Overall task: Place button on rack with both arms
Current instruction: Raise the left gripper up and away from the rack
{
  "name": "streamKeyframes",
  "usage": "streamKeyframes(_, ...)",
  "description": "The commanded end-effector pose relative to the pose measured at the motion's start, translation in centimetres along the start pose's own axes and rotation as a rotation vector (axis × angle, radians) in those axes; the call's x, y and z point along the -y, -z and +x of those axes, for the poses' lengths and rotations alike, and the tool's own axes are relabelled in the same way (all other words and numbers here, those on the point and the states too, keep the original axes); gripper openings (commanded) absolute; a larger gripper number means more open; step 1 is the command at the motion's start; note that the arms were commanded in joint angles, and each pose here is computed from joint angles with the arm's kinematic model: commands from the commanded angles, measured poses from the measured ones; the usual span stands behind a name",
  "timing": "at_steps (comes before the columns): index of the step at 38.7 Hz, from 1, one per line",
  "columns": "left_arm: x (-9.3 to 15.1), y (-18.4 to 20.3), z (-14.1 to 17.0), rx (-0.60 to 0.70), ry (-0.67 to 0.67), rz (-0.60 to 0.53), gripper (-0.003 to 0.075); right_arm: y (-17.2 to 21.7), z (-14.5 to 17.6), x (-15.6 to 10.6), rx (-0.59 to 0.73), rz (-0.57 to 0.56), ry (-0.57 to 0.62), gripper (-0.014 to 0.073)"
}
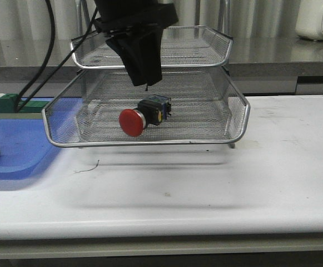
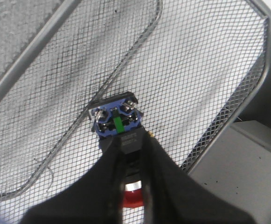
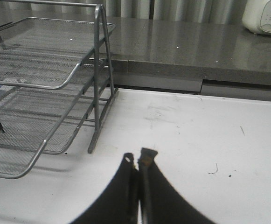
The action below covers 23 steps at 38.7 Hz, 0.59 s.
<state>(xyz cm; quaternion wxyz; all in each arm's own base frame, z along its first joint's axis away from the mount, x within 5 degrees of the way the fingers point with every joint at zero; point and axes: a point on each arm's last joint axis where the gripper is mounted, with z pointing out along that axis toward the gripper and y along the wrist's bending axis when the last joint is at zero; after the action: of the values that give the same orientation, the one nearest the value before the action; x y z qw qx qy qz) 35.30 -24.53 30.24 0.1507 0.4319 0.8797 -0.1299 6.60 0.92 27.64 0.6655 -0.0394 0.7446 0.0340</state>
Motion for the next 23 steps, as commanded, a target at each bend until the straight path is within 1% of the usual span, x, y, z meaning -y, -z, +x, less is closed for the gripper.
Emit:
streamKeyframes(1,1.5,5.3,0.3,0.066,-0.006,-0.028,-0.0019,0.1,-1.5,0.2,0.091,0.024,0.003,-0.0061)
streamKeyframes(5,1.4,7.1,1.2,0.068,-0.014,-0.101,-0.0019,0.1,-1.5,0.2,0.091,0.024,0.003,-0.0061)
streamKeyframes(10,0.6,9.1,3.2,0.065,0.039,-0.164,-0.0019,0.1,-1.5,0.2,0.091,0.024,0.003,-0.0061)
streamKeyframes(17,-1.6,12.2,7.7,0.072,0.169,-0.215,-0.0019,0.1,-1.5,0.2,0.091,0.024,0.003,-0.0061)
streamKeyframes(22,-3.0,14.1,12.0,0.109,0.296,-0.274,-0.0019,0.1,-1.5,0.2,0.091,0.024,0.003,-0.0061)
streamKeyframes(23,-2.9,14.5,12.5,0.127,0.306,-0.286,-0.0019,0.1,-1.5,0.2,0.091,0.024,0.003,-0.0061)
